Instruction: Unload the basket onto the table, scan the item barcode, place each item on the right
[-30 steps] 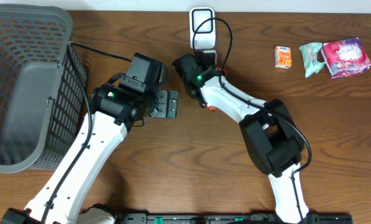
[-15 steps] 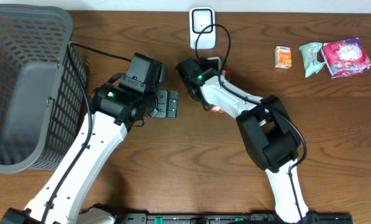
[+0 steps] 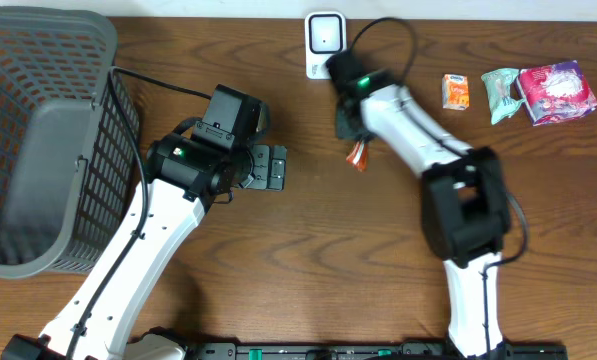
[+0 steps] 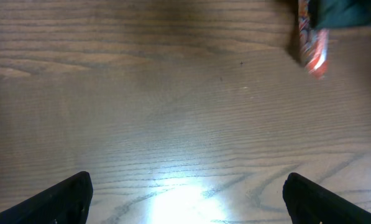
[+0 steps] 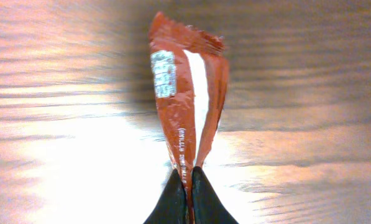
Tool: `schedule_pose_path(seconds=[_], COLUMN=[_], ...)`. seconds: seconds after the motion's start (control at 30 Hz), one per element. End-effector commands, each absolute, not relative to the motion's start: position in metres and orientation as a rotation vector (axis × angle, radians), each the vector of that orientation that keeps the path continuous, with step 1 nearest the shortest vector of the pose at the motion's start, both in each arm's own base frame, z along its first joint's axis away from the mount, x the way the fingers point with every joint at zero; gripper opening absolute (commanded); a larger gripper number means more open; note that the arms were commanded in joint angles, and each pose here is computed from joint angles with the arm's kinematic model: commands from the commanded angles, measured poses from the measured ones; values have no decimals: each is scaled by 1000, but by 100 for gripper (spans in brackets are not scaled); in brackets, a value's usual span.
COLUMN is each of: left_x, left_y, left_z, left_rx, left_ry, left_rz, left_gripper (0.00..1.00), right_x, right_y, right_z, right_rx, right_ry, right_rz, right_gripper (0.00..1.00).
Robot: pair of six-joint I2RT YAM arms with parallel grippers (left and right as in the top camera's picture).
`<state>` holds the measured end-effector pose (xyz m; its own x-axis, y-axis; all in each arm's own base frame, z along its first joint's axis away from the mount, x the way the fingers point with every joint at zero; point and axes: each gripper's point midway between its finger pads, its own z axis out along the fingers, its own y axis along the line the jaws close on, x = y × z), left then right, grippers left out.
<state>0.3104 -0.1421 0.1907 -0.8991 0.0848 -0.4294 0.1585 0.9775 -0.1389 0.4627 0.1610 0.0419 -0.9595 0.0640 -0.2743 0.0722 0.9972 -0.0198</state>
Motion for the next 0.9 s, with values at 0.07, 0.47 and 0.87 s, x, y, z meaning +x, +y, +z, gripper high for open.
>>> schedule_pose_path(seconds=[0.07,0.47,0.87], left_x=[311,311,311], left_y=[-141,-141,-141], left_z=[191,191,191], left_rx=[171,171,171], left_ry=[2694,2694,2695], left_rz=[-235,-235,-235], left_gripper=[98,98,98], right_x=[451,421,441], right_y=[203,148,43], right_z=[107,63,93], right_rx=[-106,181,287], right_ry=[2844,2732,2870], right_rz=[862,1495,797], right_gripper=[1,1,59])
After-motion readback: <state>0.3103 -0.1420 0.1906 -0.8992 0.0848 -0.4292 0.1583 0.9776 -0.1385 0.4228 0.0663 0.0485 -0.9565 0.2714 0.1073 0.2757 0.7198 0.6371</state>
